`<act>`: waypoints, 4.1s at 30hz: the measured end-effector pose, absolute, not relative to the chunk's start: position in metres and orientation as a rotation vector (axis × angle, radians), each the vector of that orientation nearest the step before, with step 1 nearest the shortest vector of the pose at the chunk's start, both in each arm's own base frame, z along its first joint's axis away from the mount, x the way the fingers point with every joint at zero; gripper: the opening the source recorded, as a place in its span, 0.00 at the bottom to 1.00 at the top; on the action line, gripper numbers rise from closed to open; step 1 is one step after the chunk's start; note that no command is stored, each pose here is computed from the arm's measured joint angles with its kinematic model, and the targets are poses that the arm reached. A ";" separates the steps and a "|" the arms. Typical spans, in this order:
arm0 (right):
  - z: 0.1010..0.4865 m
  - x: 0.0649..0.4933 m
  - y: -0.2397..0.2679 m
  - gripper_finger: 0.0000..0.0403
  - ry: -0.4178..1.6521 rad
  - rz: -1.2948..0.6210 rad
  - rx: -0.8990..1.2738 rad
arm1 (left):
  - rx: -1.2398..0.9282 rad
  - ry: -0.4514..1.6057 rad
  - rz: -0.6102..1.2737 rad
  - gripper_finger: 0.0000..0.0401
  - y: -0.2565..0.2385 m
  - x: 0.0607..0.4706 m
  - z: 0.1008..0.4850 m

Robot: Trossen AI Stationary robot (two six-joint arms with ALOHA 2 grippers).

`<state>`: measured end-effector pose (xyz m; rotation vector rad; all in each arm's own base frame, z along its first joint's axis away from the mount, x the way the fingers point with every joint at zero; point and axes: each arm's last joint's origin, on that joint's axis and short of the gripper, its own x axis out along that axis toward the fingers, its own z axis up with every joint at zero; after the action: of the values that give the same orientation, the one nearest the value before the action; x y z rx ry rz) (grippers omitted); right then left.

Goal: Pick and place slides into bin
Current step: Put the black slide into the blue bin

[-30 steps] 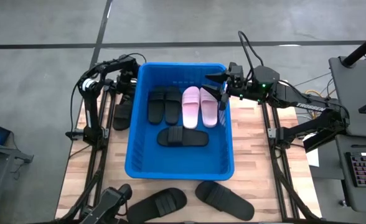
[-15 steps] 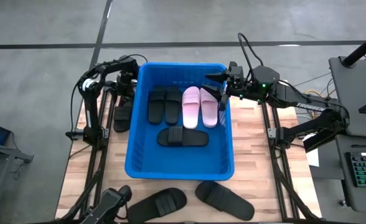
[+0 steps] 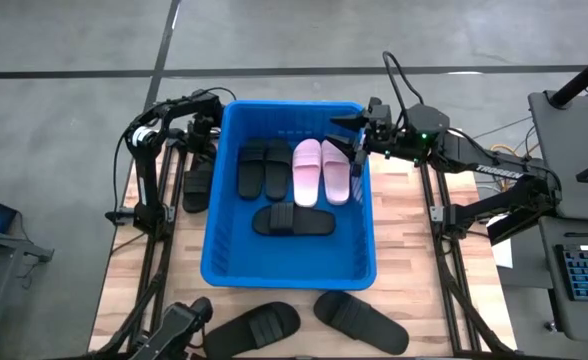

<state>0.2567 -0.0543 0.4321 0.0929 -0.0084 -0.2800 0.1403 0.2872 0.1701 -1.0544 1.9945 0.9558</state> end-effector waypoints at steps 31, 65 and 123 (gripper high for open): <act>0.432 0.257 -0.054 0.56 -0.010 -0.280 0.095 | -0.806 1.963 0.577 0.43 0.294 0.149 0.201; 0.432 0.257 -0.055 0.56 -0.012 -0.282 0.099 | -0.695 1.727 0.440 0.43 0.221 0.119 0.218; 0.433 0.256 -0.055 0.56 -0.013 -0.284 0.091 | -0.858 1.865 0.080 0.00 0.217 0.121 0.196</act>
<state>0.2564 -0.0554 0.4325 0.0915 -0.0133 -0.2844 0.1206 0.2171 0.1964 -0.8585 1.8655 0.0802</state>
